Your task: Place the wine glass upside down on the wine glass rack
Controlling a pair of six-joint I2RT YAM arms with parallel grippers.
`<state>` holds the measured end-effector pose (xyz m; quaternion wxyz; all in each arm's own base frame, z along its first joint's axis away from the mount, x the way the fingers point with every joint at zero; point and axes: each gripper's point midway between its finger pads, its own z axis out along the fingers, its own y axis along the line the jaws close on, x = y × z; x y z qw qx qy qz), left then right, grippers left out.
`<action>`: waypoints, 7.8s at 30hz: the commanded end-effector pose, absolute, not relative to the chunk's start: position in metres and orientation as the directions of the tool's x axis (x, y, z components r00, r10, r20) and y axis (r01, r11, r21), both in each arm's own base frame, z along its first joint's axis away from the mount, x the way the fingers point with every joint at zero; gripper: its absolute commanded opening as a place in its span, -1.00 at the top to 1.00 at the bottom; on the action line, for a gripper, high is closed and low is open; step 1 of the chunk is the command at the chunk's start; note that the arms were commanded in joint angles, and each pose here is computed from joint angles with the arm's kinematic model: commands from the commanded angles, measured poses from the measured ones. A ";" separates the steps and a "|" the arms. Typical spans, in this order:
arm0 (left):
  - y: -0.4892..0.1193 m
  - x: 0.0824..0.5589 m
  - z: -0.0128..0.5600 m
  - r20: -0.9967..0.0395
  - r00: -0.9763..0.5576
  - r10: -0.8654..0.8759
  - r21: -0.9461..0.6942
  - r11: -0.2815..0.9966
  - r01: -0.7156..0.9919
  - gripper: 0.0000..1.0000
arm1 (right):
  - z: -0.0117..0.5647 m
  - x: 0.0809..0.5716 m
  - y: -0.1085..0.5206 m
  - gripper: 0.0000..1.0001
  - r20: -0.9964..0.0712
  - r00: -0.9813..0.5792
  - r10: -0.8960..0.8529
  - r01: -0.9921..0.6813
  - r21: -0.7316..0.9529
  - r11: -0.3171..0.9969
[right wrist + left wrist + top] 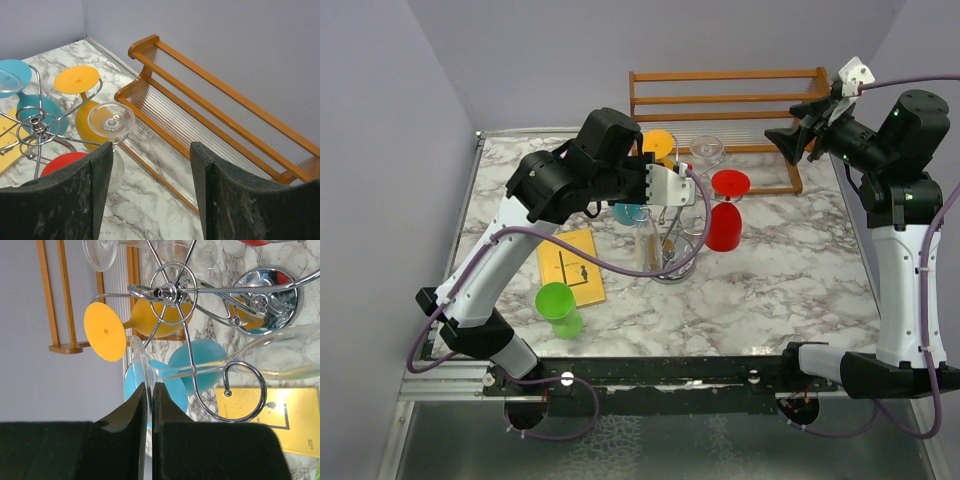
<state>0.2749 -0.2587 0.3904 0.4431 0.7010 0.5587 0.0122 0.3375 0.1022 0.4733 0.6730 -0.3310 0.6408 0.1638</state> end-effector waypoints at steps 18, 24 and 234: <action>-0.234 0.262 0.405 -0.367 0.453 0.813 0.689 -0.089 0.719 1.00 | 0.477 0.331 0.098 -0.25 -0.966 0.146 -0.214 -0.632 -0.258 0.731; -0.230 0.260 0.407 -0.353 0.460 0.815 0.694 -0.102 0.713 1.00 | 0.476 0.330 0.098 -0.26 -0.966 0.145 -0.215 -0.633 -0.258 0.730; -0.087 0.197 0.243 -0.614 -0.358 0.704 -0.028 0.433 0.901 1.00 | 0.357 0.348 -0.002 -0.99 -0.907 -0.163 -0.389 -0.434 -0.288 0.854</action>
